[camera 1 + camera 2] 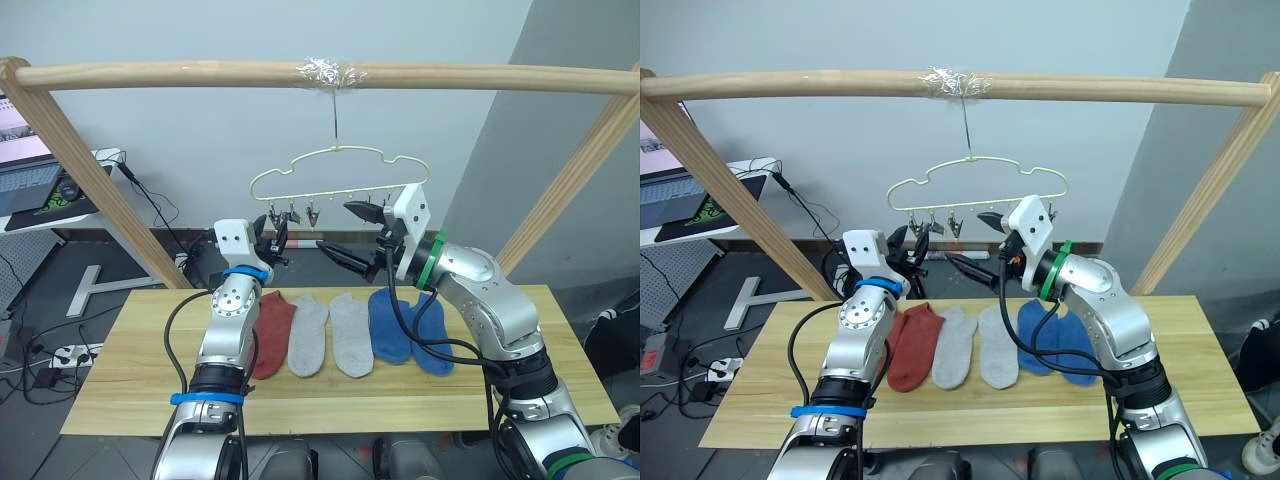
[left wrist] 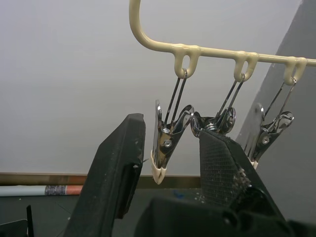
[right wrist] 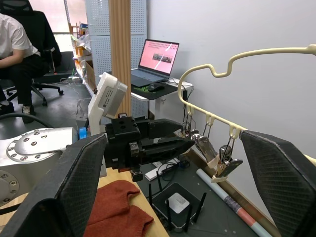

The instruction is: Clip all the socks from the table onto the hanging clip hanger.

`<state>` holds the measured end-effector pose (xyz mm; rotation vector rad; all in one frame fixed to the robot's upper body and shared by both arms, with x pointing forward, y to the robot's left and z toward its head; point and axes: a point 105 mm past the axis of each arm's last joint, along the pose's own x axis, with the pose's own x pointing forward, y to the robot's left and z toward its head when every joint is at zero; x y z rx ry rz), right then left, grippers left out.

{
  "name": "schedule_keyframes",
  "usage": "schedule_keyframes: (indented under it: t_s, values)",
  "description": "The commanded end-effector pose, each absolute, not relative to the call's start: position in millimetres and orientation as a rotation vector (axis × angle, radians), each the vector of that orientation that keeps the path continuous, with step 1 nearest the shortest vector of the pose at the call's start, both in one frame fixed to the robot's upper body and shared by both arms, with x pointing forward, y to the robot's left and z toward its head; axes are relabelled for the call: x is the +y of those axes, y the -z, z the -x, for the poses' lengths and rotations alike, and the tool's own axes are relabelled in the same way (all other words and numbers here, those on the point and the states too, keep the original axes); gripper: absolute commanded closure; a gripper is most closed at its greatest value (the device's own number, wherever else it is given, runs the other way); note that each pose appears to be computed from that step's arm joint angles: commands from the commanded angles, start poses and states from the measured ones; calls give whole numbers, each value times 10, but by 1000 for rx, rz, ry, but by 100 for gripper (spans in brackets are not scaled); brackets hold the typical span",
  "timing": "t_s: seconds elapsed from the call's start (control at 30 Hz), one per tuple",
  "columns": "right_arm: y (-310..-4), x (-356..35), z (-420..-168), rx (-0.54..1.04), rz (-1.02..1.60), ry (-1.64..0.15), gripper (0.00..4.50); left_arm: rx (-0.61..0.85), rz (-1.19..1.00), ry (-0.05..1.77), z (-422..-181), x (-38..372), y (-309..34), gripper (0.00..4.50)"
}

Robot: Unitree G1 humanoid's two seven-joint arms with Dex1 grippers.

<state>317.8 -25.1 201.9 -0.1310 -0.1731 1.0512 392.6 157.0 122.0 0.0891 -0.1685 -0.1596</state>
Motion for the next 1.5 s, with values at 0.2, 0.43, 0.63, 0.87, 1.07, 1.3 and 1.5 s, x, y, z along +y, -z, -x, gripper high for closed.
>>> schedule_keyframes:
  t_s: [0.2, 0.43, 0.63, 0.87, 1.07, 1.3, 1.5]
  values:
    - [-2251, -242, -3115, -263, 137, -1059, 0, -210, -97, 155, -3892, 1606, -1313, 240]
    - [-2254, -242, -3108, -263, 137, -1061, 0, -219, -84, 158, -3881, 1611, -1337, 240]
    - [-2255, -236, -3114, -264, 138, -1061, 0, -250, -60, 161, -3879, 1599, -1448, 240]
    - [-2251, -226, -3112, -267, 140, -1061, 0, -255, -47, 157, -3843, 1617, -1465, 240]
    - [-2249, -218, -3101, -267, 137, -1065, 0, -234, -60, 162, -3801, 1619, -1408, 240]
    - [-2242, -223, -3091, -265, 143, -1066, 0, -250, -32, 162, -3787, 1630, -1457, 240]
    - [-2238, -222, -3085, -265, 143, -1066, 0, -264, -18, 171, -3726, 1643, -1507, 240]
